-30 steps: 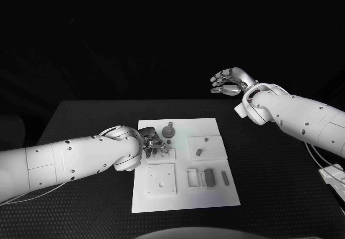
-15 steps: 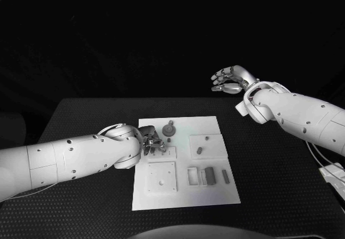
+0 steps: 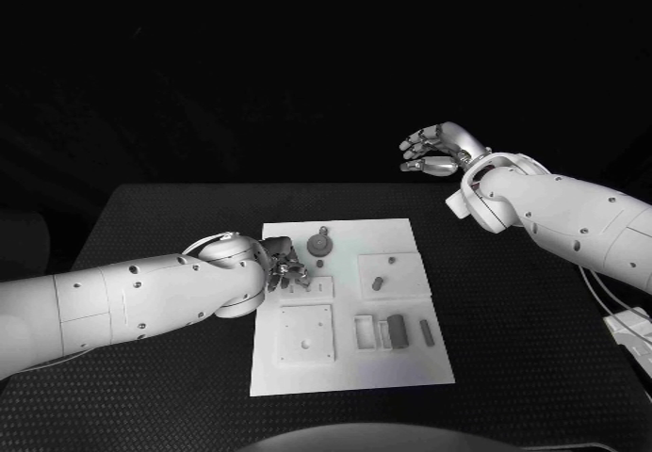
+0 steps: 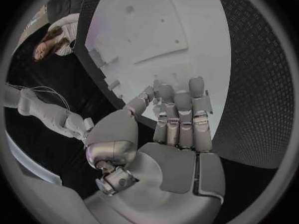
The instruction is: Assemble the parts on the task board
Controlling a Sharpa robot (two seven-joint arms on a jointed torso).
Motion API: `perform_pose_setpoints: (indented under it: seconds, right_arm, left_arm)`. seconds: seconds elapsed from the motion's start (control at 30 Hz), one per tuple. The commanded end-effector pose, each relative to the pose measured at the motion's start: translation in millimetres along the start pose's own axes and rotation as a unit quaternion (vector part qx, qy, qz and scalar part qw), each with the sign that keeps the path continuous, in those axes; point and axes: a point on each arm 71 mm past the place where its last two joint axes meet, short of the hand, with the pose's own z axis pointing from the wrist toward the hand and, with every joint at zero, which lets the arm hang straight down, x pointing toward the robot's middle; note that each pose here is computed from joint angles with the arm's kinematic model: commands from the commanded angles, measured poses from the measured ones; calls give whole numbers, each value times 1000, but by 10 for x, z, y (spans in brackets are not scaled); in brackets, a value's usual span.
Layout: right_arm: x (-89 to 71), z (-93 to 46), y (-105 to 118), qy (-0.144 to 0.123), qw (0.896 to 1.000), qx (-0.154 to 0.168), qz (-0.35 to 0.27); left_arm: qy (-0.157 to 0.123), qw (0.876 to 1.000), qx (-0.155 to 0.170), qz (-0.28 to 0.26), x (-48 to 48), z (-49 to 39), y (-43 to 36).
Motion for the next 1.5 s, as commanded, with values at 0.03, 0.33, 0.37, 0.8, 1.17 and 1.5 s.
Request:
perform_pose_setpoints:
  seconds: [0.03,0.33,0.37,0.8,1.17,1.5]
  right_arm:
    - [12,5,19,8,1000,-7,2]
    - [18,5,24,10,1000,-8,3]
    - [18,4,24,10,1000,-8,3]
    - [18,4,24,10,1000,-8,3]
    - [20,5,22,12,1000,-7,4]
    - [19,4,20,12,1000,-7,4]
  left_arm:
    - [4,1000,5,18,22,4,-33]
    - [10,1000,4,19,70,16,-36]
    - [11,1000,4,19,73,16,-35]
    - [10,1000,2,18,77,19,-30]
    - [10,1000,3,17,80,21,-39]
    - [8,1000,4,16,78,25,-42]
